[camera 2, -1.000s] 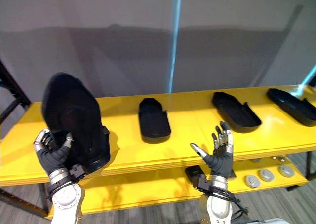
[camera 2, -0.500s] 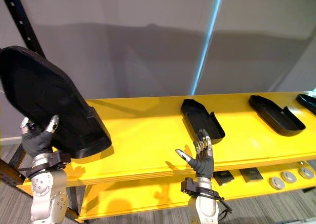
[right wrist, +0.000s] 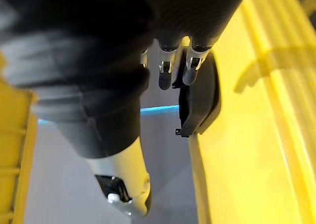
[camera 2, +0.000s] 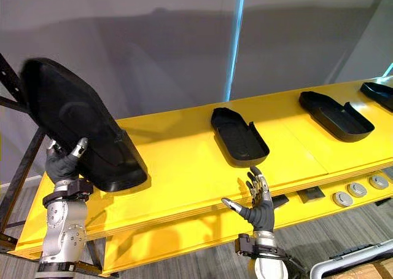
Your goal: Walk over and take plastic housings, then place them on the shelf
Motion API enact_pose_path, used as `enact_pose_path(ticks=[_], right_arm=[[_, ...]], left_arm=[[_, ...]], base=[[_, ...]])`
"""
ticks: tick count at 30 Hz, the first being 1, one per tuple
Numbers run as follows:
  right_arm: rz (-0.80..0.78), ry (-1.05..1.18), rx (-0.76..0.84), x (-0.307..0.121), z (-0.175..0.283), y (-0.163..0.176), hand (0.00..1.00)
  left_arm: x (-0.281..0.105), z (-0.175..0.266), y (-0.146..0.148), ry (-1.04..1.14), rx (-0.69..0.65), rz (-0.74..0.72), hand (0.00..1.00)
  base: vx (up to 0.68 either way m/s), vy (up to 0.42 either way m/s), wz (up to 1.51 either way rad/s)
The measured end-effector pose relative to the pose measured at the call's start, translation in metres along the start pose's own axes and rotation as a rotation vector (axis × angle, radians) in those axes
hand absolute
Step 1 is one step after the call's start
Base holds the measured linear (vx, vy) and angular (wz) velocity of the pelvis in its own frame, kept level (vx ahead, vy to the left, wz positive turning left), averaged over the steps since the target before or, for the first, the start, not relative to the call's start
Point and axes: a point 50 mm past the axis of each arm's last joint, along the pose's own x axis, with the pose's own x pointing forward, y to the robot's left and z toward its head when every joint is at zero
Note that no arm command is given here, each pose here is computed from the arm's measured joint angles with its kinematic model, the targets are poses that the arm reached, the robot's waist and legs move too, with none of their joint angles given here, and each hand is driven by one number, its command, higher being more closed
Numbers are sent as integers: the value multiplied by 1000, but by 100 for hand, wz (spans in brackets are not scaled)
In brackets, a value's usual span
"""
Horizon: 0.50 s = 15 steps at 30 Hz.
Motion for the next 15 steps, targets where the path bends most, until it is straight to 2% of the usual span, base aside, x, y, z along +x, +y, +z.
enact_pose_path(ticks=[3,6,11,15], right_arm=[[43,-7,-5,-4,4,5,0],[113,-8,10,-6,5,16,0],[244,0,33,-8,5,38,0],[327,6,69,-12,5,55,0]], left_arm=[[25,3,6,98,182,-90,100],[50,16,5,121,310,-144,100],[75,30,4,148,415,-156,100],[80,23,24,226,455,-76,100]], base=[[0,0,0],[-4,10,0],[4,21,-5],[-4,-7,-4]])
